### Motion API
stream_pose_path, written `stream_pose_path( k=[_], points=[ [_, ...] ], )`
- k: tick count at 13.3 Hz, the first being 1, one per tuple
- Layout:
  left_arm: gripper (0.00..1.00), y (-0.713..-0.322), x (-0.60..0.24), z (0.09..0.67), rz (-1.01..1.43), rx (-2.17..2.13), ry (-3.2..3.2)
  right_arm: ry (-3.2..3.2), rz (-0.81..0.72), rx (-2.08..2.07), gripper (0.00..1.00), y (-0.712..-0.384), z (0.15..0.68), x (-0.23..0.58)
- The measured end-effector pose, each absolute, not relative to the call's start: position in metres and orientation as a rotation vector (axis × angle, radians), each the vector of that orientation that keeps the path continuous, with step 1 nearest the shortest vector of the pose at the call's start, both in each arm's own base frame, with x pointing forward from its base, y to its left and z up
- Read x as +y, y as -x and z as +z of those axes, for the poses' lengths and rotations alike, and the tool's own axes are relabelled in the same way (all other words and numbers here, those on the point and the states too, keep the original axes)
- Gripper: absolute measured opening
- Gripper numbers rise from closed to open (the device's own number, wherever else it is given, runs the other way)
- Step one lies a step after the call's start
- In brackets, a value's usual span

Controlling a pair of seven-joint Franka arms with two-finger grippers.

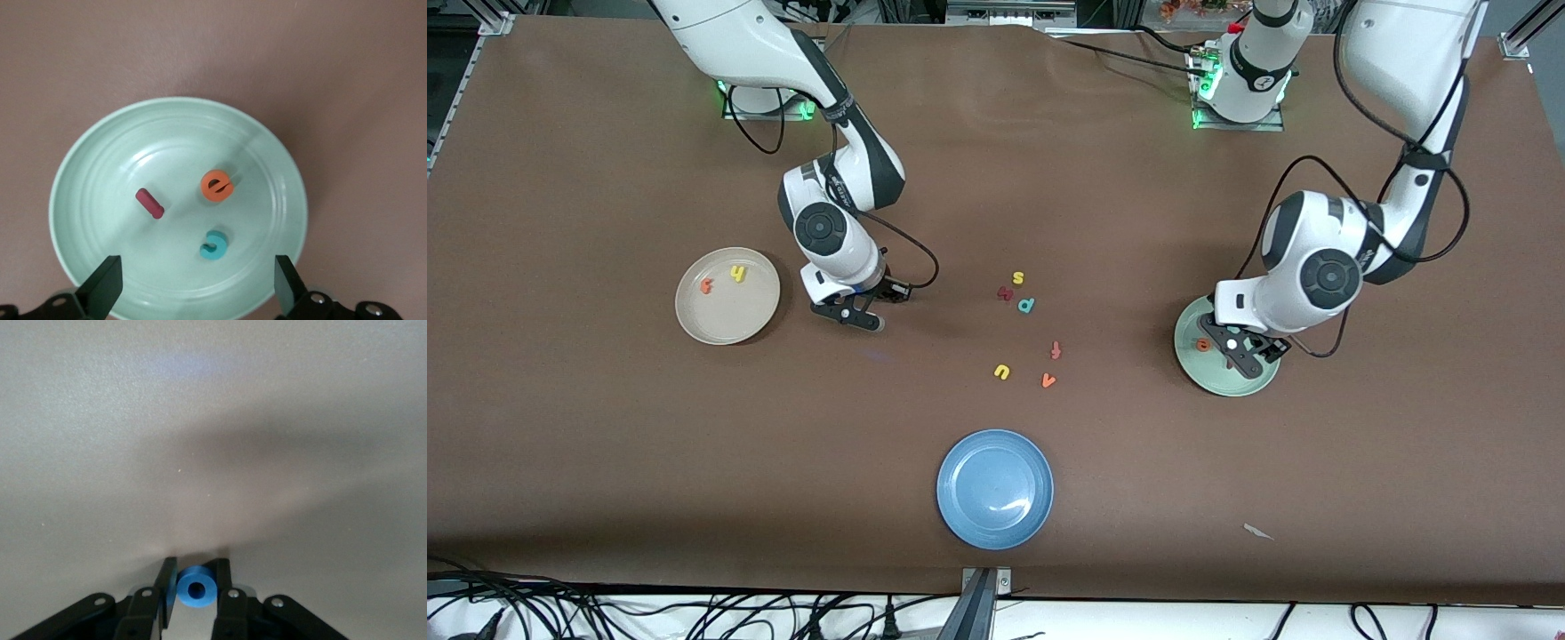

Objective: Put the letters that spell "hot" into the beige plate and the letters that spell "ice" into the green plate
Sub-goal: 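Drop the teal c on the green plate while the right gripper grasps, then drop the blue o on the white plate while the left gripper withdraws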

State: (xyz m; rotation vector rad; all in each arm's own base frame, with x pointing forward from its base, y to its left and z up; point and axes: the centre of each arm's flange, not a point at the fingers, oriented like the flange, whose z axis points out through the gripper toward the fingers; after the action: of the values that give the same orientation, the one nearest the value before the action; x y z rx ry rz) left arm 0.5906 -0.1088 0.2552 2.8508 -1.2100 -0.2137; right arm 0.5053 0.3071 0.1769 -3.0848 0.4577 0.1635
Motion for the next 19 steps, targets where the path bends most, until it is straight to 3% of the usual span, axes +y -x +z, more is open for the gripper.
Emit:
stream_pose_path(
  k=[4, 8, 14, 19],
  points=[
    [1.00, -0.598, -0.116, 0.333, -0.217, -0.960, -2.937, 3.138, 0.328, 0.495, 0.28, -0.535, 0.231, 0.284],
    [1.00, -0.591, -0.120, 0.436, -0.203, -0.659, -3.042, 3.184, 0.457, 0.350, 0.28, -0.578, 0.285, 0.186],
    [1.00, -0.578, -0.111, 0.558, -0.115, -0.405, -3.101, 3.183, 0.550, 0.050, 0.28, -0.594, 0.240, 0.045],
    [1.00, -0.561, -0.068, 0.600, -0.029, -0.301, -3.109, 3.162, 0.589, -0.026, 0.28, -0.585, 0.191, 0.026]
  ],
)
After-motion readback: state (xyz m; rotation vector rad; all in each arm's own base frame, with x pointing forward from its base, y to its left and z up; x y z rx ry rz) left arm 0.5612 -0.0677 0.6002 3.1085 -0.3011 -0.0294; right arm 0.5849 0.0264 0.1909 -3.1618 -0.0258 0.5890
